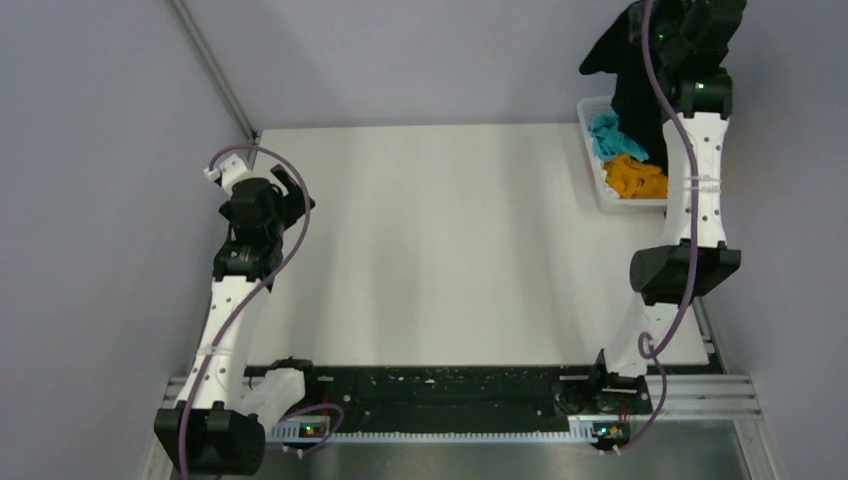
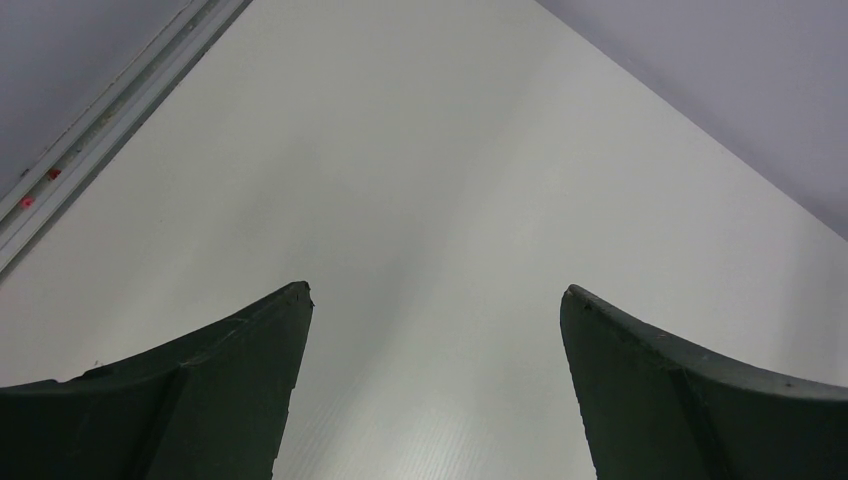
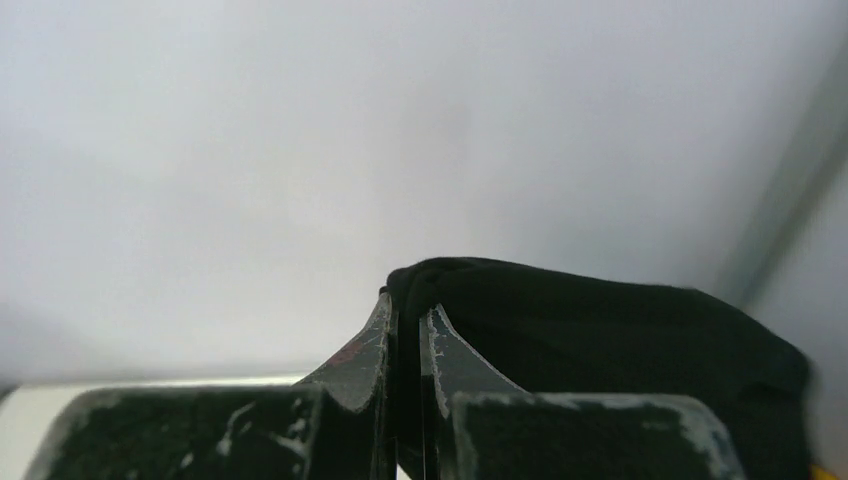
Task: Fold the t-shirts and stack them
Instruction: Grab crumpled tshirt from bin with the right arm, then move the tshirt to the center of the board
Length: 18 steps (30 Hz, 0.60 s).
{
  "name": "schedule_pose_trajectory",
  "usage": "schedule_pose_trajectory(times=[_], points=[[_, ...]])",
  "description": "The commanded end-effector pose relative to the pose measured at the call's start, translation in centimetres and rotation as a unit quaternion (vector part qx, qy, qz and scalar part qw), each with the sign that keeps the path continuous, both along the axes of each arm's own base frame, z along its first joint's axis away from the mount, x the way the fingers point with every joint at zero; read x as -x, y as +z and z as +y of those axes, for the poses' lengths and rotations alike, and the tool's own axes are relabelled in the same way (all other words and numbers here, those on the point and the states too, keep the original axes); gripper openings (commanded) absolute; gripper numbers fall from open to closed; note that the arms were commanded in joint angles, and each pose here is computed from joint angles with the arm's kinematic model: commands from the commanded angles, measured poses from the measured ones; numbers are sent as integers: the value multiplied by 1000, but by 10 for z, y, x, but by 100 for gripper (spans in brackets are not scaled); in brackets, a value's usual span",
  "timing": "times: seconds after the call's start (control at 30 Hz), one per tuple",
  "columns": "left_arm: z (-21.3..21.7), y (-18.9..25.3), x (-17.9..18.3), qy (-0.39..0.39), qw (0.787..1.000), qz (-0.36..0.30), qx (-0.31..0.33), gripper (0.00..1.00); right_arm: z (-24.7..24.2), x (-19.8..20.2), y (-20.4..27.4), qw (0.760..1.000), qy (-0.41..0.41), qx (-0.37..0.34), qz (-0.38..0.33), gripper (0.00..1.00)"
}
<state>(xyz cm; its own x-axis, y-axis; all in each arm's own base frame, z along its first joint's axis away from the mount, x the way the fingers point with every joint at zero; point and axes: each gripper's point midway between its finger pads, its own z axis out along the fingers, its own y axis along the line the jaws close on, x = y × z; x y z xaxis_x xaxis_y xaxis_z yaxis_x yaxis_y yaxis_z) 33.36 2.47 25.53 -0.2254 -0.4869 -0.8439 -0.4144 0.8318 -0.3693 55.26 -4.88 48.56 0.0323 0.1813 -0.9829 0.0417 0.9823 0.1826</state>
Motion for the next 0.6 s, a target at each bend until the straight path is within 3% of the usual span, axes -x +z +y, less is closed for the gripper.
schedule_pose_trajectory(times=[0.0,0.2,0.37,0.47,0.57], points=[[0,19,-3,3,999,-36,6,99,138,53,75,974,206,19,-94,0],[3,24,6,10,999,-45,2,99,261,111,98,920,369,15,-133,0],[11,26,20,34,998,-50,-1,99,341,157,107,876,454,16,-165,0],[16,26,28,50,997,-51,0,99,363,164,101,876,458,0,-154,0],[18,27,36,59,997,-52,3,99,354,150,85,903,414,-29,-111,0]])
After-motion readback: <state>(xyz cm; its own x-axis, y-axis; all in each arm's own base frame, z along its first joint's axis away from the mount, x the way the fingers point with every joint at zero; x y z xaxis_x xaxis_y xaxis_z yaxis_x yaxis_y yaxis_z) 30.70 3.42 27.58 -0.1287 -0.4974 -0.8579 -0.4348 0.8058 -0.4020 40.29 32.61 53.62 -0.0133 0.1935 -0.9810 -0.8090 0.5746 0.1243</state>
